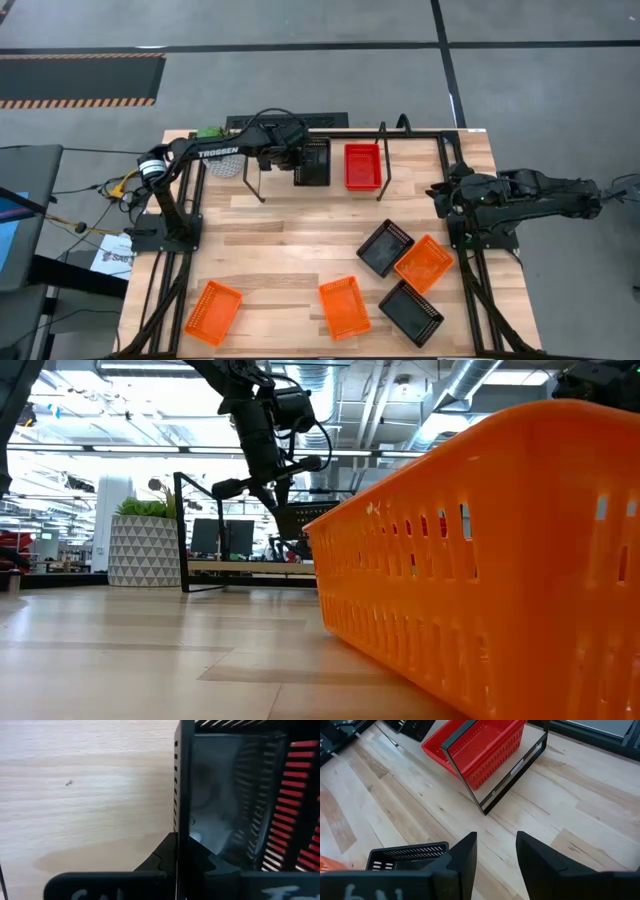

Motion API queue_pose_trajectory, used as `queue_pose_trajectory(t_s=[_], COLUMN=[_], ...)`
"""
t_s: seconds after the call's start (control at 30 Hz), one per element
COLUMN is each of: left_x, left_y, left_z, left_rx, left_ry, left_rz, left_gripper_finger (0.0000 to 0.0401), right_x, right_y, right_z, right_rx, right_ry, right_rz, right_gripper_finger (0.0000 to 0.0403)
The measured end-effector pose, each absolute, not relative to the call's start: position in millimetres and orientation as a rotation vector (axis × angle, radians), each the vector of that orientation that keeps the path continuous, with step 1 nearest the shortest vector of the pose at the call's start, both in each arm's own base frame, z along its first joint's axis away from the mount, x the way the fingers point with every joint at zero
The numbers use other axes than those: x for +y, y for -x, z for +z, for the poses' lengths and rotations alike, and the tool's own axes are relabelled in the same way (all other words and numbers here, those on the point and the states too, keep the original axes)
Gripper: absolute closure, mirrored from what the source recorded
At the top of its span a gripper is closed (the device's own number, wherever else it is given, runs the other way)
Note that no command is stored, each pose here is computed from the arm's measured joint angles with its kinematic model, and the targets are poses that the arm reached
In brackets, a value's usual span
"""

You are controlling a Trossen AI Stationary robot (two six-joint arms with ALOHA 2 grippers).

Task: Stack baskets on shelf by color
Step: Put the top left black bin on the shelf

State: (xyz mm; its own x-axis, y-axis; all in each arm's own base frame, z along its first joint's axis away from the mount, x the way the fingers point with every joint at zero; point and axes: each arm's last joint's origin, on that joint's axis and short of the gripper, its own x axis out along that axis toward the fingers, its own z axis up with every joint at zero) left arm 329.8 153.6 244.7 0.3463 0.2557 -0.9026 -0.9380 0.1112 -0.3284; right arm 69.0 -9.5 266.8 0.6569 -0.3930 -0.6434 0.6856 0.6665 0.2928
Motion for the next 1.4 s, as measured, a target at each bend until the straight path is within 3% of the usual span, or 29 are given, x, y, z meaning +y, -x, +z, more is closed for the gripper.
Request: queue_pose_trajectory(t_s=[0.47,0.7,1.4], left_x=[154,160,162], left_y=[-336,-339,-346], left_z=[243,223,228], left_rx=[0.705,0.797,0.754], left_ry=[1.14,1.15,1.151], left_rz=[1.07,1.099,1.004], left_gripper_finger=[0.0401,0.0401,0.0388], right_x=[-10,-10,-10], right_y=[-69,-69,-69], right_z=[267,267,267], right_rx=[0.565,0.564,0.559], right_ry=[-0.556,-0.556,-0.573], right_rz=[-0.665,-0.665,-0.67], right_gripper_finger=[0.0243,0.0243,0.0243])
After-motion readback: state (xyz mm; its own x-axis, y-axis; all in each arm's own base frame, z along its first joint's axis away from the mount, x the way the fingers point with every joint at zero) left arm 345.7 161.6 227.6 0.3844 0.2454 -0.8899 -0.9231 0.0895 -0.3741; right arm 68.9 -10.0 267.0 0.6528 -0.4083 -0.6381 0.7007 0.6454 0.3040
